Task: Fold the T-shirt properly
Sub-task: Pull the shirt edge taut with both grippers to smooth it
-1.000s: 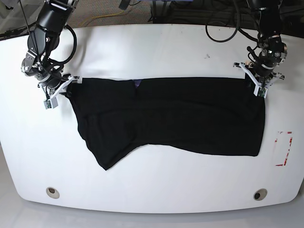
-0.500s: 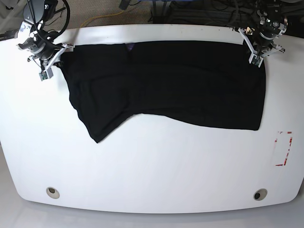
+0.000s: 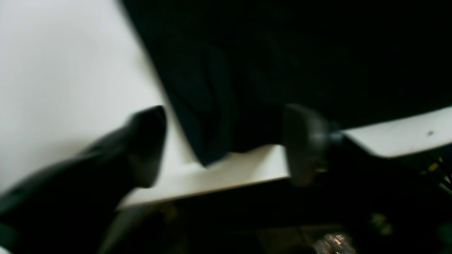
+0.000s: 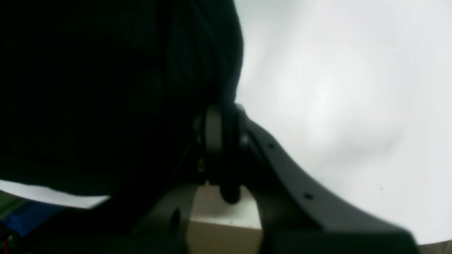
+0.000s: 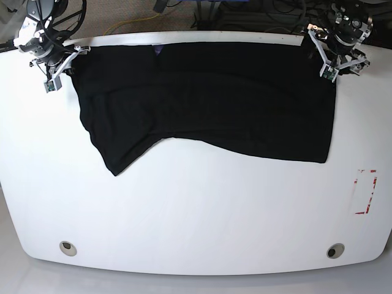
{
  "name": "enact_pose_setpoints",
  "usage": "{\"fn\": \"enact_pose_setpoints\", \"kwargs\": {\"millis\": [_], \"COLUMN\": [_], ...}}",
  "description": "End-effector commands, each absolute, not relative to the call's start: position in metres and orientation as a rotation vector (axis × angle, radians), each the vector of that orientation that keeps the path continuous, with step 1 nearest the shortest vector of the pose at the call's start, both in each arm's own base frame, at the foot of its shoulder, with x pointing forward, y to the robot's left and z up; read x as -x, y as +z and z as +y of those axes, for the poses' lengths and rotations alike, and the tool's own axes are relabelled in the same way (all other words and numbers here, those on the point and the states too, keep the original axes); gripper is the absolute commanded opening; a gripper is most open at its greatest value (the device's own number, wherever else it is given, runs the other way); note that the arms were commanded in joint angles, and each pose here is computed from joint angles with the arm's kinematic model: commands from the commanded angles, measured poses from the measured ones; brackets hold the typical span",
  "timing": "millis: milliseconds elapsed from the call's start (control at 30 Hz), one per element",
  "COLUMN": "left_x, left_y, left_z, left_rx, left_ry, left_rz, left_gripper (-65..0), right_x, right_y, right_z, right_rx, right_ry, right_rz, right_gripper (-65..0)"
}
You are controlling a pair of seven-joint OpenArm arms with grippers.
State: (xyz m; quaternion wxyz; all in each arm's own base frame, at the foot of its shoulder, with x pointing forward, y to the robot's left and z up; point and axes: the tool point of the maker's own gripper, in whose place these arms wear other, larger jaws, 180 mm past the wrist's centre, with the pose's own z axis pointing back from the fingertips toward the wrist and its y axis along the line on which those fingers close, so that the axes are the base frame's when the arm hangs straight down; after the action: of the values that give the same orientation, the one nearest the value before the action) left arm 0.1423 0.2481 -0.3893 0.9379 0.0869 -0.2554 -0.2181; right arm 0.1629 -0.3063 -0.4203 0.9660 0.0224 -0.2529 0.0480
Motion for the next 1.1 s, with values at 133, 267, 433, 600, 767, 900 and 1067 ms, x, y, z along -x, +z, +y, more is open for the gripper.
{"fn": "enact_pose_setpoints", "kwargs": {"millis": [133,267,433,600,767,900,1067], "left_x": [-0.170,-0.199,-0.225,-0.235,-0.228,-0.221,-0.219], "left_y": [-0.366,-0.358,-0.353,-0.362,-0.387,-0.399,-0.404], "left_z": [0.258,0.261,0.270,0.274,0.258,0.250,0.253], "left_rx": [-0.203,-0.220,-0.248,-0.243,-0.176,-0.136,-0.133], "left_ry": [-0.504,-0.485,-0.452,-0.428,-0.484,-0.531,-0.521], "left_rz": [-0.603,-0.665,-0.673,-0.622,-0.559,-0.520,-0.507], "left_gripper": [-8.6,-8.9,-8.9,-8.9,-9.0,-9.6,-28.7], "right_x": [-0.170,-0.170,-0.175,-0.175,-0.176,-0.177,-0.178], "right_y": [-0.411,-0.410,-0.413,-0.414,-0.414,-0.414,-0.413], "right_z": [-0.314,-0.314,-0.304,-0.302,-0.300,-0.300,-0.301], "right_rx": [-0.016,-0.016,-0.037,-0.042,-0.051,-0.050,-0.048], "right_ry": [0.110,0.110,0.091,0.083,0.081,0.079,0.077], "right_rz": [-0.538,-0.539,-0.556,-0.559,-0.566,-0.568,-0.572], "right_gripper": [-65.0,-65.0,-65.0,-65.0,-65.0,-65.0,-65.0]}}
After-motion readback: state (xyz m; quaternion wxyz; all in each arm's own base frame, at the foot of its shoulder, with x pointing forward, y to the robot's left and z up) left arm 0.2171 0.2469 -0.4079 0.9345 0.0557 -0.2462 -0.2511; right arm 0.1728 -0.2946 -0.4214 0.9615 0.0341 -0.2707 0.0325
